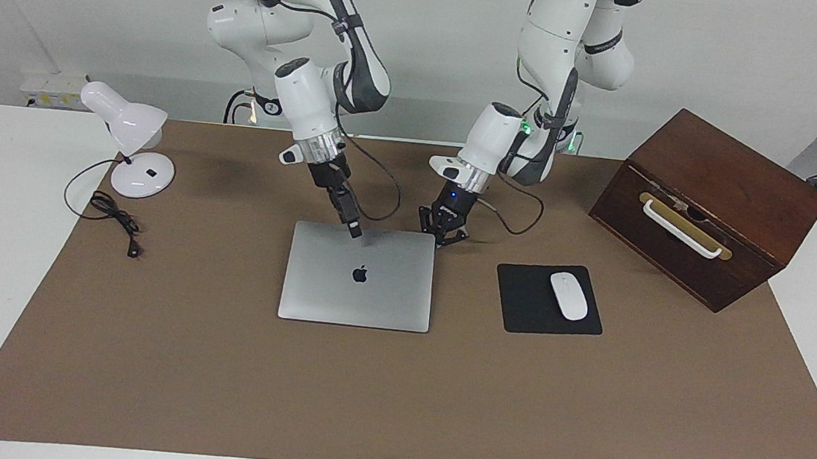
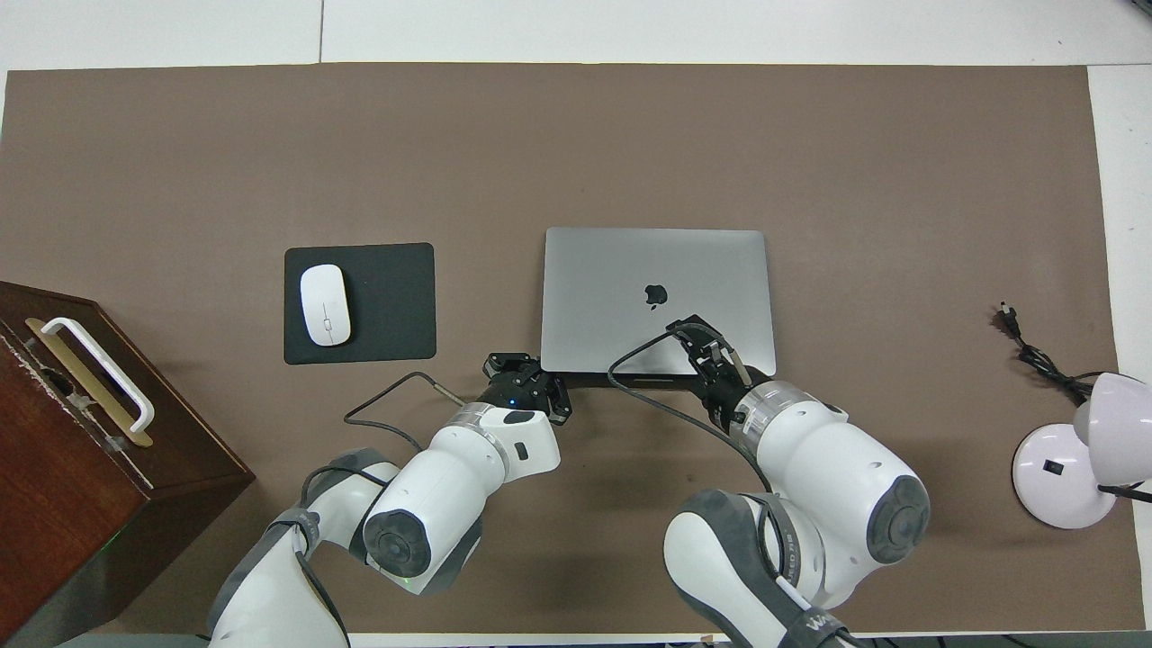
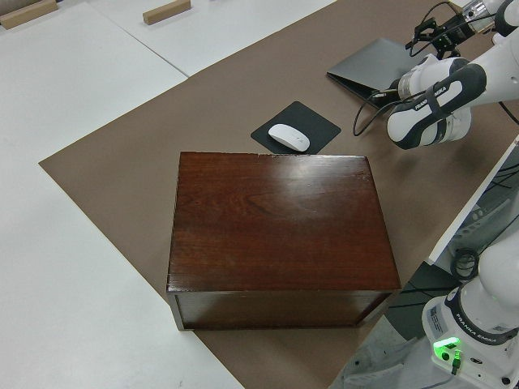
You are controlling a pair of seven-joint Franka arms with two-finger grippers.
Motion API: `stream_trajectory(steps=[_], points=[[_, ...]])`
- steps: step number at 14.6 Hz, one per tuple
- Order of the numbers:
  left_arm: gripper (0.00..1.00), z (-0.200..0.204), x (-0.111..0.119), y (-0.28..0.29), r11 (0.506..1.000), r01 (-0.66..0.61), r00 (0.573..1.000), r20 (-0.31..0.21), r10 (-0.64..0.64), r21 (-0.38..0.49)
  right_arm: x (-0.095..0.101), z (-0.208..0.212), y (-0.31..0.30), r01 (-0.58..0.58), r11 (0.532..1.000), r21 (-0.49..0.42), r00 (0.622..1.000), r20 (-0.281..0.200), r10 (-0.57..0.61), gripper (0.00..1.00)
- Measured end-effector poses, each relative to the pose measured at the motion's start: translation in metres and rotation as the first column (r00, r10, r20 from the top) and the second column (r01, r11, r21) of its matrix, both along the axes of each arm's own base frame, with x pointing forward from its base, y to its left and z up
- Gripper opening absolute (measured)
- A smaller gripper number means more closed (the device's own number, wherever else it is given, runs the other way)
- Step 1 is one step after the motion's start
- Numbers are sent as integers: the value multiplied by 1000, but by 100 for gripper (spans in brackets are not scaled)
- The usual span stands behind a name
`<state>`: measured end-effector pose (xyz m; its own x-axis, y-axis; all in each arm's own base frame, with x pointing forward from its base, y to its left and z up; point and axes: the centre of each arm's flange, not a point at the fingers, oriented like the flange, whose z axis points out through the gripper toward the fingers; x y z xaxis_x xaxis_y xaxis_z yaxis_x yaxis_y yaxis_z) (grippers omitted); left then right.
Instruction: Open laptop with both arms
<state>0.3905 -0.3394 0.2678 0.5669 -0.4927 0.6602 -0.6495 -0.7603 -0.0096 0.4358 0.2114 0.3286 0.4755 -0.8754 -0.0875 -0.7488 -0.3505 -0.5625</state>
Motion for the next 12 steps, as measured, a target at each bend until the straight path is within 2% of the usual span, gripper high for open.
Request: stream_trajectory(steps=[12], points=[[1, 0, 0, 0, 999, 30, 999, 15, -30, 17, 8, 6, 2, 1, 1000, 8, 1000, 16, -2, 100]])
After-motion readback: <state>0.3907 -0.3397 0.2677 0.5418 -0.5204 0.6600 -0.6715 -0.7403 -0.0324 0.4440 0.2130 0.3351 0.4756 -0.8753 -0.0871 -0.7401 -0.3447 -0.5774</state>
